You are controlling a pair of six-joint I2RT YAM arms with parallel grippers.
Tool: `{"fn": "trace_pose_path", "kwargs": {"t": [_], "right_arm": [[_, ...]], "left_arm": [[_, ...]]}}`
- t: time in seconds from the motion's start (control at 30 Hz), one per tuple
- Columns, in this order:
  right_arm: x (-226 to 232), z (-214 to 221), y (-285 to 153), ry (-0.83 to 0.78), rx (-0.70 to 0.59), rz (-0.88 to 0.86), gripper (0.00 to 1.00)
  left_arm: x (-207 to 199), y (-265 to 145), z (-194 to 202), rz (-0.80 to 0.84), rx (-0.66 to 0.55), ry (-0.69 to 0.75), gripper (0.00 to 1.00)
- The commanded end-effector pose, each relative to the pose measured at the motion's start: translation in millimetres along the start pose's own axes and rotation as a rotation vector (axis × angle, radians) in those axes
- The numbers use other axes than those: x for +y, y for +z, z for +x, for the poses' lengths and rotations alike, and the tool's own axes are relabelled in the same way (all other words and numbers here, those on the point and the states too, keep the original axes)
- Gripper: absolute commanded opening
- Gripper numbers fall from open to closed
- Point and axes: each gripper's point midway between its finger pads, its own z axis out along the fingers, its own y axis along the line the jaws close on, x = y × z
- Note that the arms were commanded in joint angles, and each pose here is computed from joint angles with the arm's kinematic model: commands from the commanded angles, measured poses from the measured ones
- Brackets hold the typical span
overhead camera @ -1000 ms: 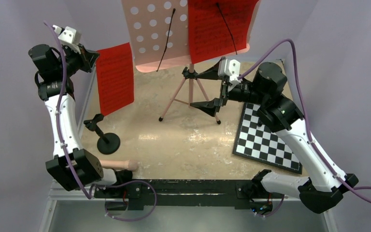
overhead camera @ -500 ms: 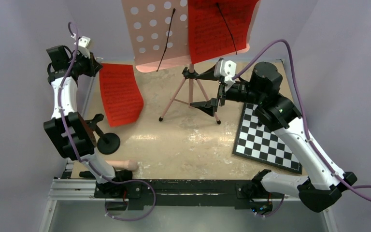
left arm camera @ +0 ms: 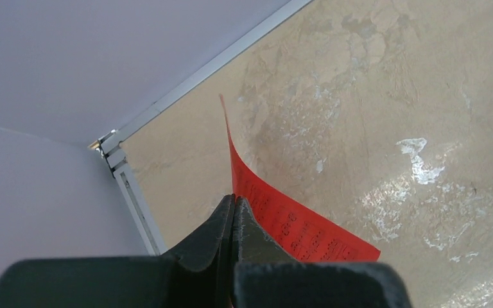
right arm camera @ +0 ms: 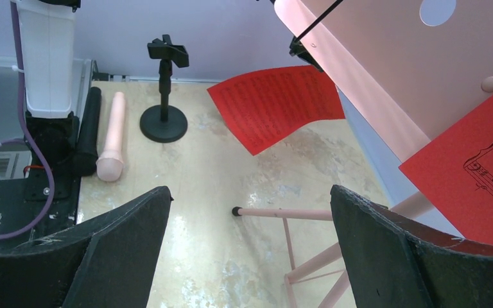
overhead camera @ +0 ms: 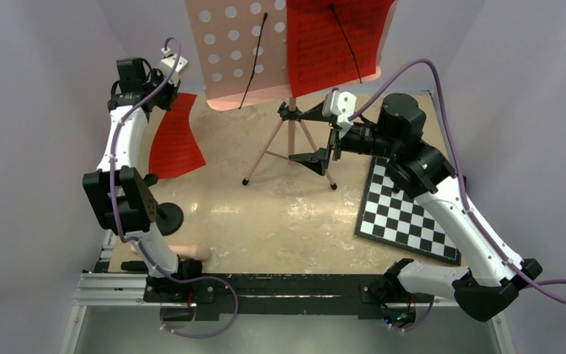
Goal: Pack up the instrument practice props
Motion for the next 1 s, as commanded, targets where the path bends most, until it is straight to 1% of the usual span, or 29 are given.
{"fn": "trace_pose_path", "kwargs": {"t": [0.0,0.1,0.17,0.3,0.4,0.47,0.53,0.6,0.67,0.77,0.83,0.97], "right_arm": [[-3,-13,-5,-0.038,-0.027,0.022,0.99],[-1,-11,-7,-0.037,-0.022,0.022,0.99],[-1,-10,-9,-0.036,-0.018,0.024,0.99],[0,-8,-9,-0.038,-0.022,0.024,0.99],[1,-8,-8,-0.033,-0.027,0.018,0.99],[2,-9,-7,-0.03,-0.03,0.012,0.99],[2,-12,-8,-0.03,-0.033,0.008,0.99],[3,-12,-9,-0.028,-0.031,0.009,0.99],[4,-11,-11,-0.031,-0.028,0.011,0.99],[5,-9,-14,-0.034,-0.022,0.02,0.99],[4,-7,-16,-0.039,-0.019,0.029,0.99],[3,-7,-17,-0.044,-0.017,0.034,0.99]], "left_arm": [[11,-5,14,-0.072,0.076,0.064,0.0],[1,-4,21,-0.036,0.098,0.069,0.0],[-9,-8,19,0.001,0.095,0.072,0.0],[-28,-21,19,0.058,0.099,0.03,0.0],[-30,-22,29,0.039,0.112,0.045,0.0],[-33,-18,31,0.059,0.112,0.057,0.0],[-38,-11,28,0.087,0.11,0.099,0.0],[-43,-7,18,0.125,0.07,0.141,0.0],[-56,-6,7,0.201,0.003,0.172,0.0],[-74,-8,-7,0.304,-0.065,0.15,0.0],[-85,-11,-13,0.359,-0.075,0.118,0.0],[-92,-18,-7,0.373,-0.052,0.096,0.0]]}}
